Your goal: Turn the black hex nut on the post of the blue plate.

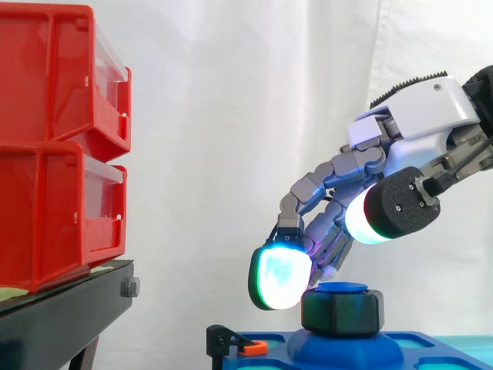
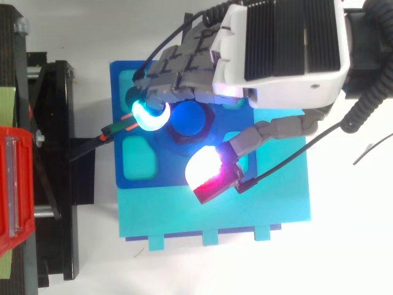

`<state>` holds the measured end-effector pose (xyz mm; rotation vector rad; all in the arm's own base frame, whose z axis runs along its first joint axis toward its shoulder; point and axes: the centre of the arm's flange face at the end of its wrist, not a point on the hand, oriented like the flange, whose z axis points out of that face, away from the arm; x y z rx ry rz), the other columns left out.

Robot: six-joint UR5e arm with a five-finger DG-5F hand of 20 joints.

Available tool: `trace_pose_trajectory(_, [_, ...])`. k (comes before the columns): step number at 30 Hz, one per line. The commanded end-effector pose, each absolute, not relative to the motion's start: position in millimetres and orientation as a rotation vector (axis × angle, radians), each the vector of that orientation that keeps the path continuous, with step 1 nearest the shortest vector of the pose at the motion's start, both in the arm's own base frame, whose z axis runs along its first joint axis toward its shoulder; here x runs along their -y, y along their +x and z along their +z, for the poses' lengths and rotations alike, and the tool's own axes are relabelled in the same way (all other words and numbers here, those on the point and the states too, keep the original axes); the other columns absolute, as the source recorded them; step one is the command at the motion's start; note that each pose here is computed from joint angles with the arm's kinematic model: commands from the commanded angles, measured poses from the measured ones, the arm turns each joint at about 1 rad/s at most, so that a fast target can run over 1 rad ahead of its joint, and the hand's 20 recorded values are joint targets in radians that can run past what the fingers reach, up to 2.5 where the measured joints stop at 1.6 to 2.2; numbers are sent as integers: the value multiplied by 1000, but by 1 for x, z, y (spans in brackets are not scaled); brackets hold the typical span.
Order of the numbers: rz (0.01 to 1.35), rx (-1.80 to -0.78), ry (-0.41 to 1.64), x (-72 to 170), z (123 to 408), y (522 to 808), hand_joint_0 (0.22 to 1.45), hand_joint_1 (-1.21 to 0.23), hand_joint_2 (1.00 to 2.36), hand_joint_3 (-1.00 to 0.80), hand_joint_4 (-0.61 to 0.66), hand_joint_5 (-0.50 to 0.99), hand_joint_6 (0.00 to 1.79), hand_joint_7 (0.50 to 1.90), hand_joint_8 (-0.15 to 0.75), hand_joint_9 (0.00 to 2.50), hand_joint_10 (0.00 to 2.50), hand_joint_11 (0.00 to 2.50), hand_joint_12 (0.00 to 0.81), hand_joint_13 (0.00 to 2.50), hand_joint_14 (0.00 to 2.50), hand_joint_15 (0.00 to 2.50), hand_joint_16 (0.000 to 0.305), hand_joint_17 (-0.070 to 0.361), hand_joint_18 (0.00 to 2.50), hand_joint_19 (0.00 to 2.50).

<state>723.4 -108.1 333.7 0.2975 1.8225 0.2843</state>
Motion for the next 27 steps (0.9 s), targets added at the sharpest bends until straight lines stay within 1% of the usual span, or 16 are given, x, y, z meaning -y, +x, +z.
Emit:
trace_pose_trajectory(1, [285, -1825, 295, 110, 333, 723, 489, -390, 1000, -500, 256, -164, 503, 844, 296, 532, 0, 0, 409, 582, 0, 56, 61, 137, 633, 239])
trace_pose_trajectory(13, [293, -1827, 281, 122, 334, 720, 489, -391, 1000, -500, 259, -162, 503, 857, 297, 532, 0, 0, 412, 603, 1, 70, 61, 137, 642, 254])
trace_pose_trajectory(27, [311, -1831, 270, 145, 333, 714, 491, -390, 1000, -500, 263, -162, 503, 858, 299, 541, 0, 0, 412, 613, 2, 72, 61, 137, 654, 252])
